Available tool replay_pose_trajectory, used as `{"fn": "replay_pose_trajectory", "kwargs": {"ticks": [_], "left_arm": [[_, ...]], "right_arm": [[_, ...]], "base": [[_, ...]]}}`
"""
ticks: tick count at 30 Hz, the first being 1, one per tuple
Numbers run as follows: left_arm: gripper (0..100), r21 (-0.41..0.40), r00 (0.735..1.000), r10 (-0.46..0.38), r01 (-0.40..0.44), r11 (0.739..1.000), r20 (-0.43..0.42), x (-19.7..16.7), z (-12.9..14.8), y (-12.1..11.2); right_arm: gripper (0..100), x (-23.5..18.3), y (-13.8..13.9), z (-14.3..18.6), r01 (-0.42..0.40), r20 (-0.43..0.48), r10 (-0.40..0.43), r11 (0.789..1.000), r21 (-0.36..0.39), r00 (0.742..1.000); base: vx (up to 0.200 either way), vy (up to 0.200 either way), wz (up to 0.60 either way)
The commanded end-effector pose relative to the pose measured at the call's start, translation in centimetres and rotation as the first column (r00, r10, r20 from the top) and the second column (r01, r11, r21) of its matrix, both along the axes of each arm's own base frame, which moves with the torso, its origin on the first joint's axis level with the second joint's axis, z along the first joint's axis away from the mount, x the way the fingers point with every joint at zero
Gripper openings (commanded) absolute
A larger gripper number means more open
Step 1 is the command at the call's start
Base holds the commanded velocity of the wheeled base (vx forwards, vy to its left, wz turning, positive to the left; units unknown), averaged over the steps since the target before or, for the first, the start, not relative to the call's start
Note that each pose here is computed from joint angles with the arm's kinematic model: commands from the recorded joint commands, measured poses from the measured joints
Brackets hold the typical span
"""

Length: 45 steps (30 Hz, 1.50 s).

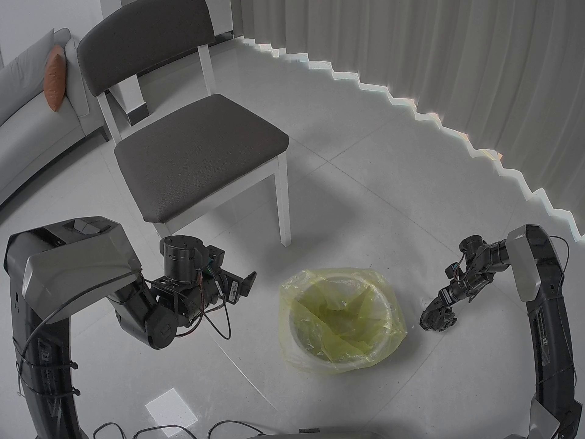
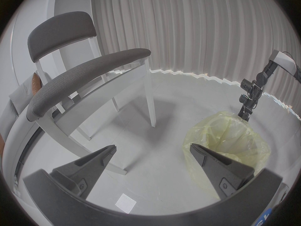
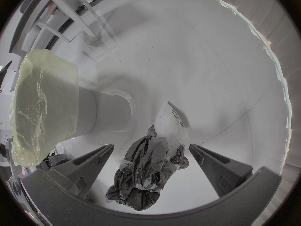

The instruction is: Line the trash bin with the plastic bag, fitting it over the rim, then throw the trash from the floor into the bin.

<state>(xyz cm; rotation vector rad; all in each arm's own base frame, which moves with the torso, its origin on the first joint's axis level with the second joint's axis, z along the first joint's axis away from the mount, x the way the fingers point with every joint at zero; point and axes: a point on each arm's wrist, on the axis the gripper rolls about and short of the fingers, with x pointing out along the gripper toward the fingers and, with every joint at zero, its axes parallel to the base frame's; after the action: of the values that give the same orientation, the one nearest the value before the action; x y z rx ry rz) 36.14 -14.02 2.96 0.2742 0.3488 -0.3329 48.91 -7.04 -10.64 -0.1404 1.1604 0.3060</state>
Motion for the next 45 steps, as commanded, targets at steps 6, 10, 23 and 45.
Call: {"fn": "replay_pose_trajectory", "kwargs": {"ticks": [6,10,23,45], "left_arm": [[100,0.003,1.000,0.003,-0.003,1.000,0.007,0.1,-0.9,0.0],[100,0.006,1.000,0.001,-0.001,1.000,0.003,0.1,-1.0,0.0],[100,-0.029,0.998,-0.004,0.006,1.000,0.066,-1.7,3.0,0.4],[100,-0.030,0.992,0.065,-0.062,0.998,0.109,-7.5,4.8,2.2]], "right_arm": [[0,-0.2,0.1,-0.6,-0.008,-0.014,0.008,1.000,-0.001,1.000],[0,-0.3,0.0,0.0,-0.026,-0.021,0.026,1.000,-0.005,0.999],[0,-4.5,3.1,16.6,-0.179,0.150,0.179,0.984,-0.017,0.972],[0,-18.3,18.8,28.0,-0.558,0.347,0.557,0.823,-0.109,0.754]], "base": [[0.000,0.000,0.00],[0.000,0.000,0.00],[0.000,0.000,0.00],[0.000,0.000,0.00]]}}
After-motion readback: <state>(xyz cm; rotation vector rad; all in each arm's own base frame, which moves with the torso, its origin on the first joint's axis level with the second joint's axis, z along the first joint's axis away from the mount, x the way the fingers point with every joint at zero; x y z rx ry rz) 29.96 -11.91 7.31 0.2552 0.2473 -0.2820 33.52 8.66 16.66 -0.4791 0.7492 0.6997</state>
